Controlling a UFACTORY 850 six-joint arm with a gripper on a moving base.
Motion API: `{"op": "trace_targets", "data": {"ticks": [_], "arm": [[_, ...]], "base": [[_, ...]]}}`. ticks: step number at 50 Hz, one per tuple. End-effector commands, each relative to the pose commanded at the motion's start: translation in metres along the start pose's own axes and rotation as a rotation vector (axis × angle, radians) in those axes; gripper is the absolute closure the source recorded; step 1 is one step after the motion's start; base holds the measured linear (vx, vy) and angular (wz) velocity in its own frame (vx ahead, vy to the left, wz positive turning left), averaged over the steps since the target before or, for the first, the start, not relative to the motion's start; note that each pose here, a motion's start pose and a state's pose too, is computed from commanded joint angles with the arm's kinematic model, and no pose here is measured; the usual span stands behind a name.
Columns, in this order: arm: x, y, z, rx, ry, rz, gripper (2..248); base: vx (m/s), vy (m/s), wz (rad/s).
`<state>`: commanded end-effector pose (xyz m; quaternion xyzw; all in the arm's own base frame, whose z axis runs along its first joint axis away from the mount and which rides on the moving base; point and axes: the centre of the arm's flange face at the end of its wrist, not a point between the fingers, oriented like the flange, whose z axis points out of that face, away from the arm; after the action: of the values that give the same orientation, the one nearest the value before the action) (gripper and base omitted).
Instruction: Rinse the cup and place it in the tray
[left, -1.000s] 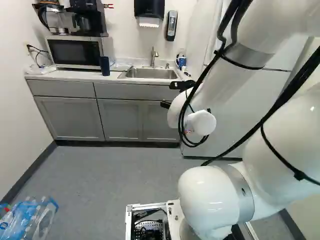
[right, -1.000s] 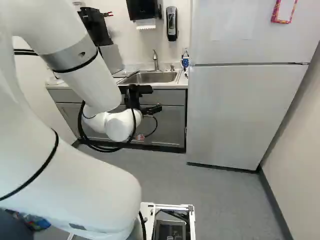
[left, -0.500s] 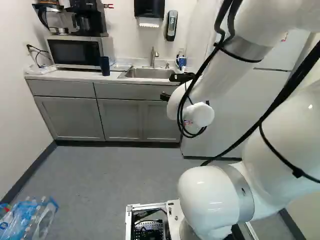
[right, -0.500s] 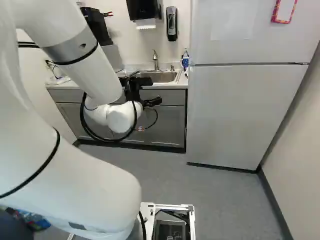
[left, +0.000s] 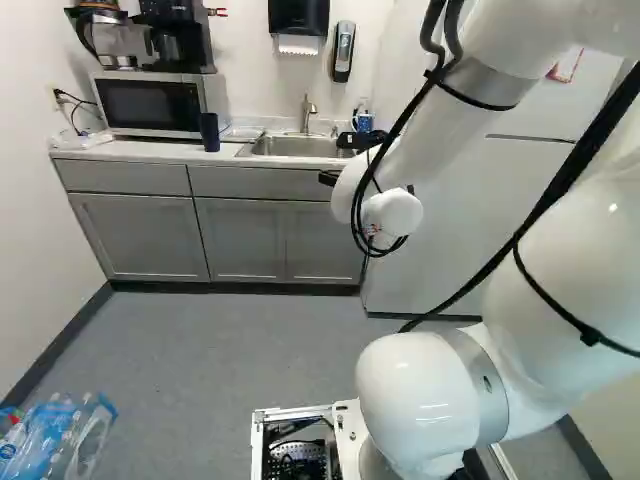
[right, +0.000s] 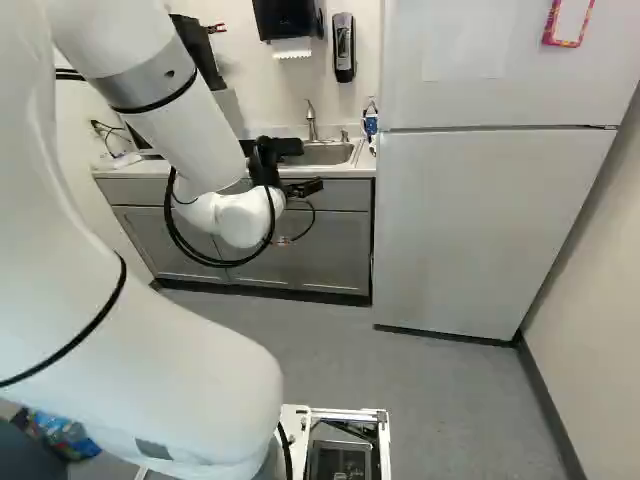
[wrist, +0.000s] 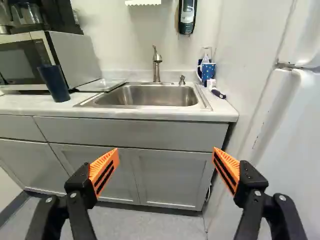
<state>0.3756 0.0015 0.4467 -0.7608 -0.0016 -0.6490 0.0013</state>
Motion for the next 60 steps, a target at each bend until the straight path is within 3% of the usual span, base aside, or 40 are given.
{"op": "trace_targets", "data": {"ticks": [19,60], "arm": [[0.021,-0.007,0.015,0.018,0.025,-0.003,3],[0.058,-0.018,0.032,0.042,0.013,-0.006,3]], "base": [[0.000,0.000,0.000],[0.000,0.000,0.000]]}}
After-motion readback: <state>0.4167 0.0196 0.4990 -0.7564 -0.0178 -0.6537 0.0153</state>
